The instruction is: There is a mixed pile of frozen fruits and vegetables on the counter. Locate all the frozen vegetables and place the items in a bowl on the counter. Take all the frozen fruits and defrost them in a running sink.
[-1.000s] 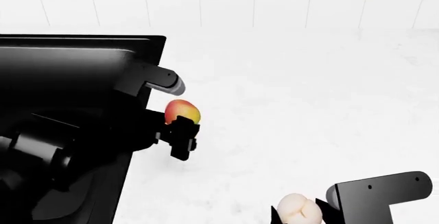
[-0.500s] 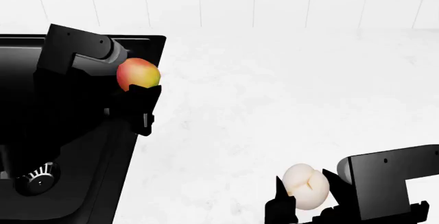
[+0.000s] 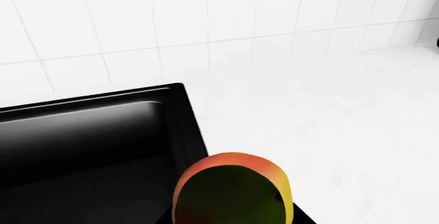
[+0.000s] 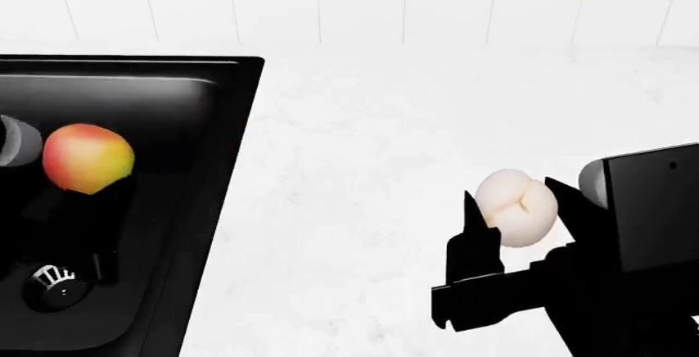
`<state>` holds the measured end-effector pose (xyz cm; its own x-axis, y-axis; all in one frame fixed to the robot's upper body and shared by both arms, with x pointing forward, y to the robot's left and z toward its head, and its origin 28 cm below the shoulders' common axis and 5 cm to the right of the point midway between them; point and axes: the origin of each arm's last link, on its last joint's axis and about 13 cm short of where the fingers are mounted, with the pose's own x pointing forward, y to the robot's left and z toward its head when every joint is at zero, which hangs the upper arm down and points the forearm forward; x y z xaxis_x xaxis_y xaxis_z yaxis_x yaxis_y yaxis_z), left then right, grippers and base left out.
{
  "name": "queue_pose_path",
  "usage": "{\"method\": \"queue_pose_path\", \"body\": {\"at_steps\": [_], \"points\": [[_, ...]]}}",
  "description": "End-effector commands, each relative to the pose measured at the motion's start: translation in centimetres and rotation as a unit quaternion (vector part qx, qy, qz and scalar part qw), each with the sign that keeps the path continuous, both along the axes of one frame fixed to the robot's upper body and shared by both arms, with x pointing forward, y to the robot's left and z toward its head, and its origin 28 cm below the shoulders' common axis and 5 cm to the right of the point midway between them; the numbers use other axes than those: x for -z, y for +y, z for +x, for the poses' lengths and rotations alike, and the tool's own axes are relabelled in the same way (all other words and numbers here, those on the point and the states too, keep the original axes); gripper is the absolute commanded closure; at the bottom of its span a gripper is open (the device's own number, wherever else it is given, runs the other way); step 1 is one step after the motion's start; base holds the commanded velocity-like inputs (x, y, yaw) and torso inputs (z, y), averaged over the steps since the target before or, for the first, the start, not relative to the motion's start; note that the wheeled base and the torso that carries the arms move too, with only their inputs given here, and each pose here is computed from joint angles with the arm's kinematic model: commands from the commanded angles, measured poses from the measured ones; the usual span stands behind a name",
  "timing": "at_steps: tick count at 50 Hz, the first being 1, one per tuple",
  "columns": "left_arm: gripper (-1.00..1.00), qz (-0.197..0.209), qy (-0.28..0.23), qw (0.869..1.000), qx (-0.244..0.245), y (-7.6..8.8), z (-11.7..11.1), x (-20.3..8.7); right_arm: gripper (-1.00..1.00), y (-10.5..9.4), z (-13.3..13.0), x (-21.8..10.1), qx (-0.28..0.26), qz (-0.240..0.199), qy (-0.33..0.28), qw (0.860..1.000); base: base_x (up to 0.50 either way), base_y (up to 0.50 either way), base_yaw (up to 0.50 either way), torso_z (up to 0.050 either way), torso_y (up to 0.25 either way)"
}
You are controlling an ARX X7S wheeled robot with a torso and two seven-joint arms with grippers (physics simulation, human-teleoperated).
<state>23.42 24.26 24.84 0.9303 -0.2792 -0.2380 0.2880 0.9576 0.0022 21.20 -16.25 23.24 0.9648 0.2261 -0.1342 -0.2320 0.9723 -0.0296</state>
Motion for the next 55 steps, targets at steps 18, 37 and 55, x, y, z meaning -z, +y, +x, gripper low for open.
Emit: {"method": "queue_pose_path", "body": {"at_steps": [18, 37, 55], "points": [[1.0, 0.009, -0.013, 0.999, -0.033, 1.1, -3.4, -1.3, 1.0, -0.2, -0.5, -1.5, -0.018, -0.007, -0.022, 1.0, -0.04, 0.2, 0.0, 0.0, 0.001], [1.0, 0.008, -0.008, 0.999, -0.036, 1.1, -3.7, -0.8, 1.0, -0.3, -1.5, -0.7, -0.019, 0.0, -0.012, 1.0, -0.01, 0.37, 0.0, 0.0, 0.0], [1.0, 0.005, -0.006, 0.999, -0.039, 1.2, -3.8, -0.6, 1.0, -0.2, -1.6, -0.7, -0.021, 0.002, -0.014, 1.0, 0.0, 0.5, 0.0, 0.001, 0.0]]}}
